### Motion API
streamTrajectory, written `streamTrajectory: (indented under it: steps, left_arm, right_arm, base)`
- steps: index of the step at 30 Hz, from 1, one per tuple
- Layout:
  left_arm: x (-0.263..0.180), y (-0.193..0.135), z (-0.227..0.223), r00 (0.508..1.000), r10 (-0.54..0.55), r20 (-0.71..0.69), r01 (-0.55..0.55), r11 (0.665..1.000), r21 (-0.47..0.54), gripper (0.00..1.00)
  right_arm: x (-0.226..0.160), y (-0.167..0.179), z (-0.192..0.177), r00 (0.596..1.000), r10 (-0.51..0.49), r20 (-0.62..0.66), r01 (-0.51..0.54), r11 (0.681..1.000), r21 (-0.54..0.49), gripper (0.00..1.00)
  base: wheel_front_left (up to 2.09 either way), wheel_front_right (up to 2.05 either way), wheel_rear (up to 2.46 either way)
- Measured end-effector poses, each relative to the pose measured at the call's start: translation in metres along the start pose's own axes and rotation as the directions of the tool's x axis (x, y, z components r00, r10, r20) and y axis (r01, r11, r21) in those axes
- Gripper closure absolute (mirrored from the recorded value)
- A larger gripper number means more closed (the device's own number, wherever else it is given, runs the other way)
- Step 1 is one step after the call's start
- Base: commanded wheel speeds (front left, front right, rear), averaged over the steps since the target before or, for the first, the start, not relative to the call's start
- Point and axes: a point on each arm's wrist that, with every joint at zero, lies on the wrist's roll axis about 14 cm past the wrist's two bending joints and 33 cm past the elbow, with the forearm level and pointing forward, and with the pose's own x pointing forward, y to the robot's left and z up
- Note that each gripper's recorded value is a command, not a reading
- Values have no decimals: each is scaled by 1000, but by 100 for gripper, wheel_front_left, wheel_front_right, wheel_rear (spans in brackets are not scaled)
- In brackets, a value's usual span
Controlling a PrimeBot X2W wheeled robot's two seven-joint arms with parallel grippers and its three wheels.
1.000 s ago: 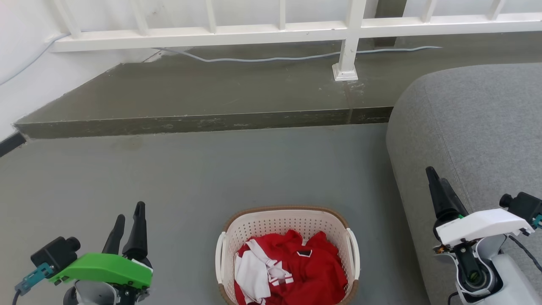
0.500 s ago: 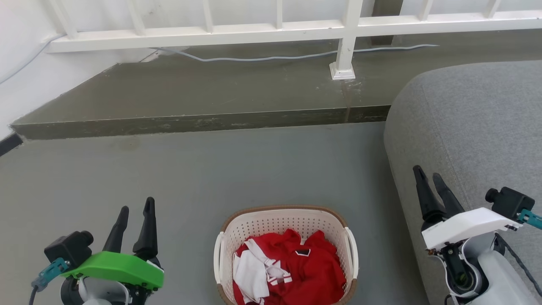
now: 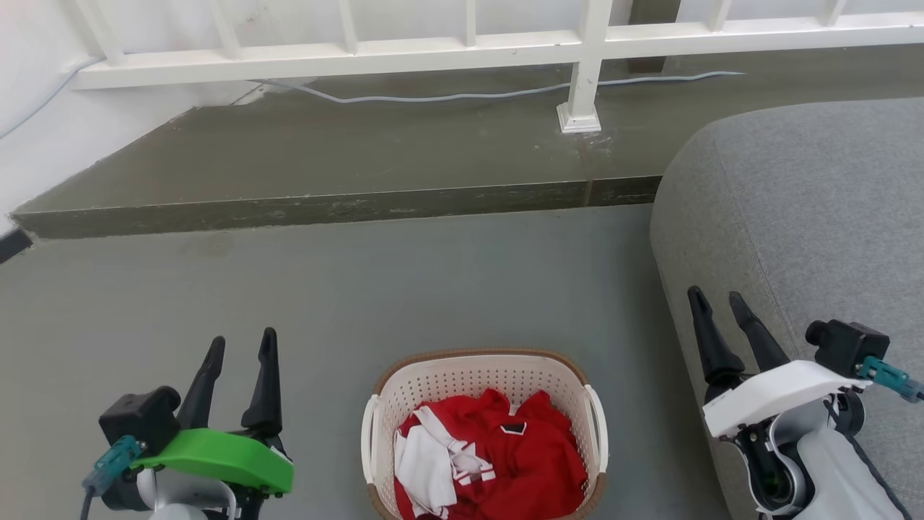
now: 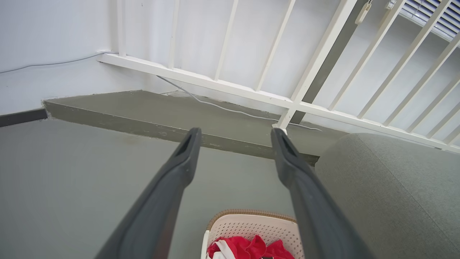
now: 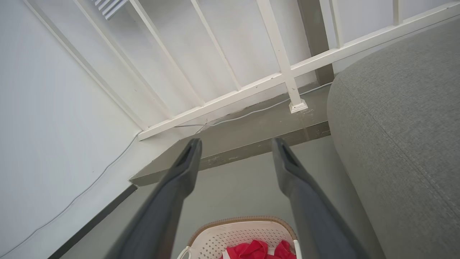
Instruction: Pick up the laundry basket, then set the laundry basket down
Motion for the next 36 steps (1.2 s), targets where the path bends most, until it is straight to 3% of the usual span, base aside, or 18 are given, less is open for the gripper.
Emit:
streamTrajectory:
  steps: [18, 36]
  left_arm:
    - [3, -26, 4, 994, -107, 36, 96, 970, 223, 0]
    - [6, -25, -2, 994, -108, 20, 101, 972, 213, 0]
  right_arm:
    - [2, 8, 4, 998, 56, 31, -46, 966, -254, 0]
    - [1, -3, -3, 1000, 12, 15, -8, 968, -251, 0]
  base:
    - [0, 0, 0]
    - [0, 0, 0]
